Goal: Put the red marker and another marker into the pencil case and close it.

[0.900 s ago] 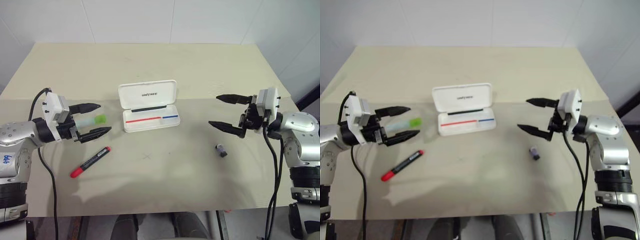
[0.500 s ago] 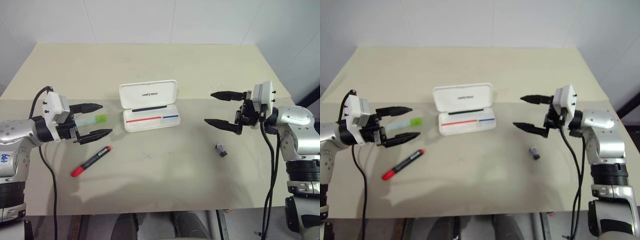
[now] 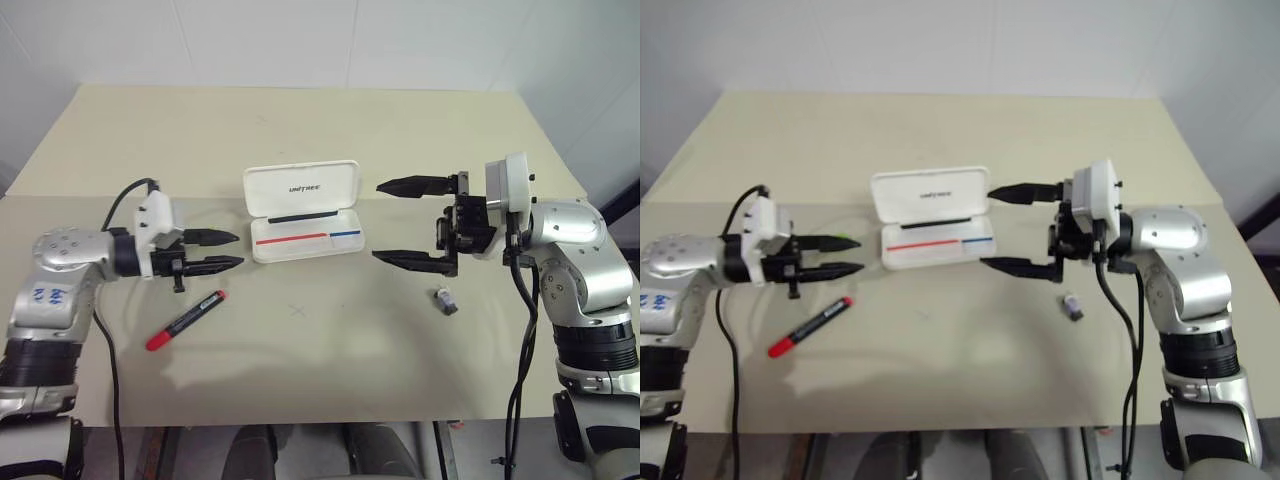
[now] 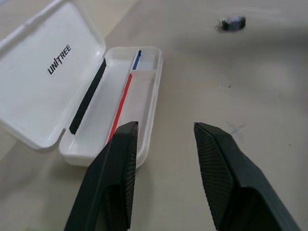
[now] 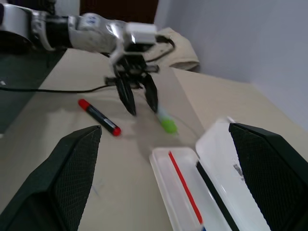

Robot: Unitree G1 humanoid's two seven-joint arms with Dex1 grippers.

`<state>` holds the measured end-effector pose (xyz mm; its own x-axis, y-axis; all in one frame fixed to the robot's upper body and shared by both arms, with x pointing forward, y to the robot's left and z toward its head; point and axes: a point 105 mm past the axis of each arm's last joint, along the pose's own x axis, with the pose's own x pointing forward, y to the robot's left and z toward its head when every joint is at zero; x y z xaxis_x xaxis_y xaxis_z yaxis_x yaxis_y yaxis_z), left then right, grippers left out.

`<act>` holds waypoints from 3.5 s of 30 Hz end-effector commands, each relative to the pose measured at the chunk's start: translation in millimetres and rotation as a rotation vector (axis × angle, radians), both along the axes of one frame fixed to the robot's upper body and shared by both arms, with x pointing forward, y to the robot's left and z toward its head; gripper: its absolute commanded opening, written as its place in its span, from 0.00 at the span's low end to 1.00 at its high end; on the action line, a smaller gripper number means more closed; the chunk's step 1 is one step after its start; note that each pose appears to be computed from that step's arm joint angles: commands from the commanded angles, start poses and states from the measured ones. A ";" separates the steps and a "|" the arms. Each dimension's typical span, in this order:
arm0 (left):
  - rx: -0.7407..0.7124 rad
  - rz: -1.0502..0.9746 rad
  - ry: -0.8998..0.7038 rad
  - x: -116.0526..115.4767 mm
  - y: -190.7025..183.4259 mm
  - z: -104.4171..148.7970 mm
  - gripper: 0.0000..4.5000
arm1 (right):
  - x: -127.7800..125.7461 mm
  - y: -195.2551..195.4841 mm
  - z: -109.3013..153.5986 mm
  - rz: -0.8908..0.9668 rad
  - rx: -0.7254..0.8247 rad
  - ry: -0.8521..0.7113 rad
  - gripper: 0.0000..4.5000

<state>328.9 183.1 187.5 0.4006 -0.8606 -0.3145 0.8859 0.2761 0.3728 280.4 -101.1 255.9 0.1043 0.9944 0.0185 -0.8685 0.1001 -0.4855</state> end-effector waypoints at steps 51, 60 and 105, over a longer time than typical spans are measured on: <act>0.382 -0.054 -0.013 34.7 -53.0 -34.7 0.43 | 10.7 -53.4 -45.5 -0.253 0.004 0.114 1.00; 0.257 -0.087 0.004 29.1 -64.0 -17.9 0.43 | 10.9 -51.9 -45.8 -0.253 0.011 0.117 1.00; 0.539 -0.048 -0.037 45.7 -39.3 -54.4 0.00 | 15.3 -56.5 -36.4 -0.237 -0.015 0.085 1.00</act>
<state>376.4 138.8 138.5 0.3831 -0.6295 -0.6760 0.8769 0.0178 0.4804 296.5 -153.4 205.8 0.3296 0.9436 -0.0311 -0.8818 0.2959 -0.3672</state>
